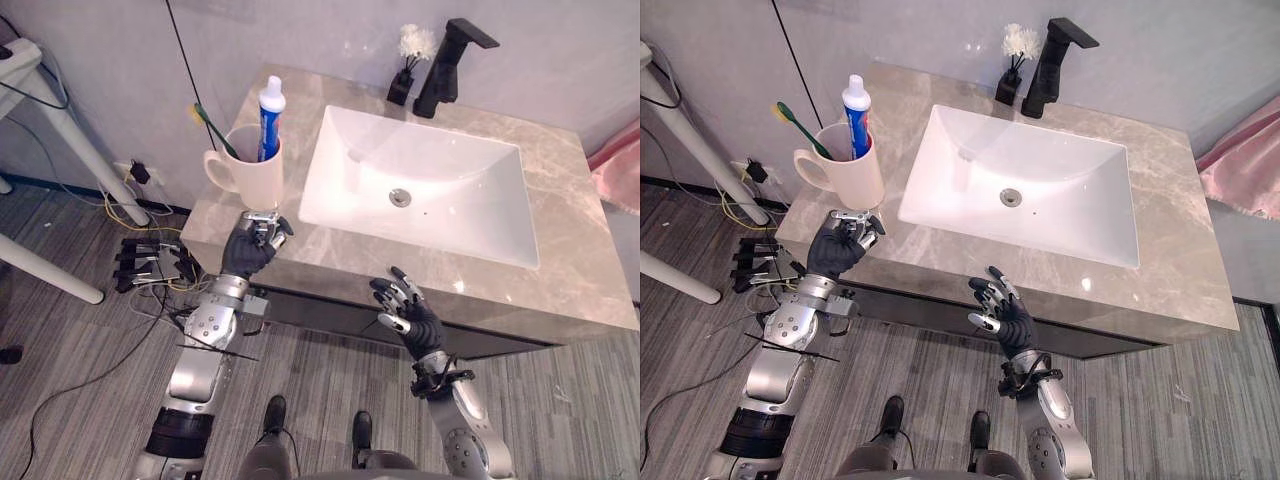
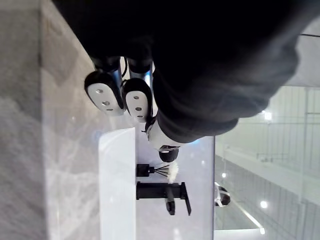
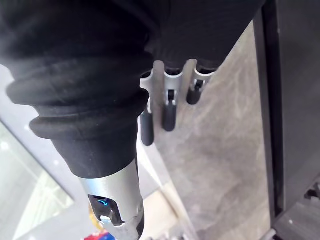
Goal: Organize washtable
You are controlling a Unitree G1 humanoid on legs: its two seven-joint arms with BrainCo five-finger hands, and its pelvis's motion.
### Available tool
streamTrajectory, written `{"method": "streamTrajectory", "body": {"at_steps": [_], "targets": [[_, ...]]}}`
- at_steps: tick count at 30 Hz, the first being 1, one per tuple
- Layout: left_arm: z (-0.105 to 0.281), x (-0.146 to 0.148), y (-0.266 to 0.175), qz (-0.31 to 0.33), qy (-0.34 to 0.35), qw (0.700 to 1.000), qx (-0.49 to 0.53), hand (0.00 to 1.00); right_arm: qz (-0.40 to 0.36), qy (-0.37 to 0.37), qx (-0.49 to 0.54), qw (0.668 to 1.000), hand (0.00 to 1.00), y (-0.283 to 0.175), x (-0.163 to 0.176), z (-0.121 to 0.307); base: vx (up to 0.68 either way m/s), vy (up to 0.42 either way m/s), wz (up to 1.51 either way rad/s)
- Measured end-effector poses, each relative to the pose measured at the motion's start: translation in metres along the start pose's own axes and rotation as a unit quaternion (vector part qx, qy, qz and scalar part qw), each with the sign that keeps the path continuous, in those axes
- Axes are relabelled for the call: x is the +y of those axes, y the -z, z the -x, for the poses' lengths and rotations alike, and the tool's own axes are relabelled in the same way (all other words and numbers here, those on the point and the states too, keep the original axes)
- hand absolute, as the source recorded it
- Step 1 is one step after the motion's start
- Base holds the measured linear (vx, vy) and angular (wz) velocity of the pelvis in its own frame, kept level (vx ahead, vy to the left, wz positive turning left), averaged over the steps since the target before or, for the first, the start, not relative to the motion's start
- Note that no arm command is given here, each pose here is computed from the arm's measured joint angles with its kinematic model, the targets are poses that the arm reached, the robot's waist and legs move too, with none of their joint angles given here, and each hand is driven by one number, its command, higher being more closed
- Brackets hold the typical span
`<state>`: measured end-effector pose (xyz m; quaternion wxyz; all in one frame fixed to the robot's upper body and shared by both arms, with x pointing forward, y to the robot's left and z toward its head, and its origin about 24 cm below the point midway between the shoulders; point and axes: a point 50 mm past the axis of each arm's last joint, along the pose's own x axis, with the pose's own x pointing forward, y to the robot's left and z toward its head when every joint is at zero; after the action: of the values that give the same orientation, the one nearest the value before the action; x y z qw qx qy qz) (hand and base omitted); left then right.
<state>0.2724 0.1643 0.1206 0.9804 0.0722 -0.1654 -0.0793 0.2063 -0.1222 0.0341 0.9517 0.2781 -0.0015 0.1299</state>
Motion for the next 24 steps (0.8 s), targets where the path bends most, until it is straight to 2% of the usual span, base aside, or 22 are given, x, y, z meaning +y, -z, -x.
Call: {"method": "streamTrajectory", "body": {"at_steps": [16, 24], "targets": [[-0.017, 0.034, -0.013, -0.054, -0.055, 0.997, -0.028, 1.0, 0.002, 0.013, -0.002, 1.0, 0.0, -0.001, -0.005, 0.005, 0.0, 0.0, 0.0], [-0.018, 0.046, -0.017, -0.06, -0.085, 0.994, -0.038, 1.0, 0.002, 0.015, -0.002, 1.0, 0.0, -0.001, -0.006, 0.005, 0.0, 0.0, 0.0]]}}
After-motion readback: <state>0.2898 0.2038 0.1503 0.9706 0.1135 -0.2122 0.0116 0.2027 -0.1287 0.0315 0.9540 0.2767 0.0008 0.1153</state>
